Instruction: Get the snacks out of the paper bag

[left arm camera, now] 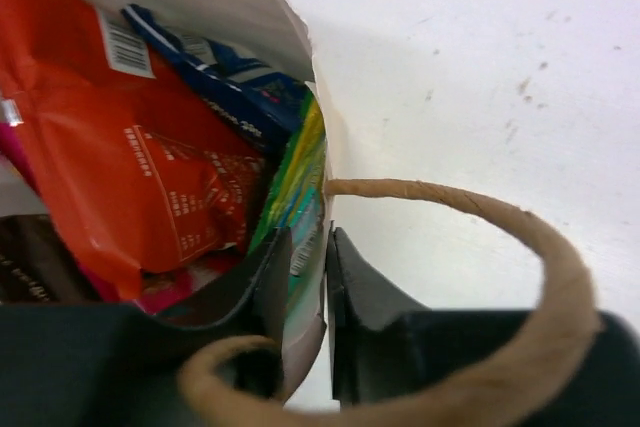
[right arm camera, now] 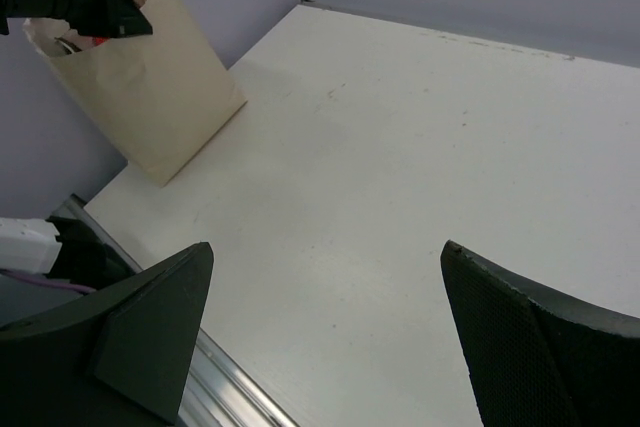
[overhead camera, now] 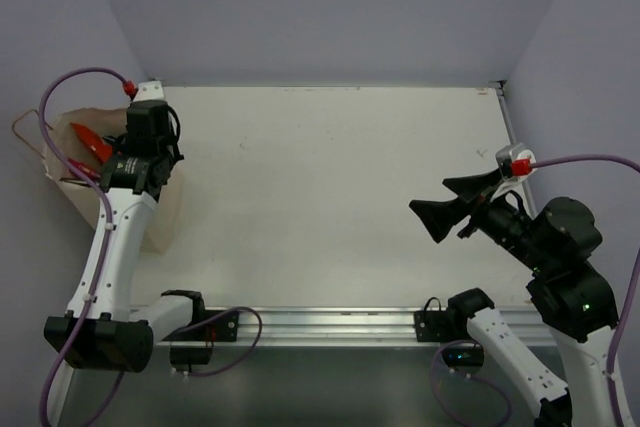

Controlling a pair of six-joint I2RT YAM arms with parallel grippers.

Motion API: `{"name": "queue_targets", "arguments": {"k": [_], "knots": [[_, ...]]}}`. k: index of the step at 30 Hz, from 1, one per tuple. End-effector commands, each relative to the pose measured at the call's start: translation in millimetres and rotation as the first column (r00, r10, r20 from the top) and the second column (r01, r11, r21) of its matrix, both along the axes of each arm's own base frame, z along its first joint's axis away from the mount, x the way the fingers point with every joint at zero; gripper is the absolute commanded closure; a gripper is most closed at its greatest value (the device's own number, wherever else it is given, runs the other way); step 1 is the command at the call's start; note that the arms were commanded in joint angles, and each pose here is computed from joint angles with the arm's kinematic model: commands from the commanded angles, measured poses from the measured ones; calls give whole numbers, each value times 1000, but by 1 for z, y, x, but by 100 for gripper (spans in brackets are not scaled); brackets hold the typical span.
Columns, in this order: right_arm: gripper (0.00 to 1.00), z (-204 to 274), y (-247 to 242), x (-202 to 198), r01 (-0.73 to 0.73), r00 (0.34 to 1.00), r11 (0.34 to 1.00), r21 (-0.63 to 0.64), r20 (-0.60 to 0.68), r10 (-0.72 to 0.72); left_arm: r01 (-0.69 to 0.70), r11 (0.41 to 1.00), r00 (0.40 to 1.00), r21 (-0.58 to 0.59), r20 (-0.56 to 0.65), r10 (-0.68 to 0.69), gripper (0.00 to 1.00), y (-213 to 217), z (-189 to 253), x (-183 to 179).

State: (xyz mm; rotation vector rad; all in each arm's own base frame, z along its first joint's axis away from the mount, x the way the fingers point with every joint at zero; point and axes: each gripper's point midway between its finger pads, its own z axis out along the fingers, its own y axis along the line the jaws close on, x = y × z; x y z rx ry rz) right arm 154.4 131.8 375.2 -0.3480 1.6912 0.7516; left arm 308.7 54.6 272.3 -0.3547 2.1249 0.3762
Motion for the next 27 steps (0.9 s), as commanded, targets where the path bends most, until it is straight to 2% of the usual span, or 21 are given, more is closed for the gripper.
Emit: {"name": "queue_targets", "arguments": {"k": [1, 3, 5, 7, 8, 9, 12, 14, 18, 19, 23, 26, 27], "knots": [[1, 3, -8, 0, 39, 999, 999, -19, 38, -38, 181, 982, 982, -59, 71, -177, 88, -28, 9, 23], [1, 2, -11, 0, 52, 998, 998, -23, 42, -51, 274, 954, 961, -121, 81, -265, 100, -49, 6, 29], [1, 3, -13, 1, 66, 997, 998, -24, 50, -65, 340, 925, 939, -170, 113, -324, 100, -67, 14, 35], [1, 4, -14, 2, 72, 996, 997, -25, 56, -71, 427, 878, 904, -215, 127, -409, 100, -103, 16, 41], [1, 5, -15, 3, 78, 995, 997, -24, 59, -77, 461, 864, 886, -203, 158, -436, 100, -118, 32, 45], [1, 5, -15, 3, 80, 995, 996, -25, 64, -78, 531, 822, 846, -206, 168, -505, 100, -155, 37, 42], [1, 5, -17, 7, 95, 994, 995, -32, 66, -92, 628, 739, 778, -246, 196, -597, 100, -223, 47, 46], [1, 5, -17, 7, 99, 993, 994, -36, 66, -96, 675, 692, 737, -256, 204, -644, 100, -259, 51, 38], [1, 5, -20, 9, 111, 992, 993, -44, 71, -107, 712, 649, 702, -269, 227, -675, 100, -308, 57, 34], [1, 4, -20, 9, 113, 991, 992, -47, 72, -110, 709, 652, 703, -269, 204, -681, 100, -318, 47, 38], [1, 6, -22, 11, 125, 990, 991, -52, 74, -121, 756, 596, 648, -270, 190, -737, 100, -367, 42, 27], [1, 6, -24, 11, 135, 988, 989, -61, 79, -130, 757, 596, 648, -266, 194, -737, 80, -373, 47, 28], [1, 6, -25, 11, 140, 988, 988, -66, 81, -134, 747, 614, 661, -256, 182, -728, 66, -369, 46, 29]]}}
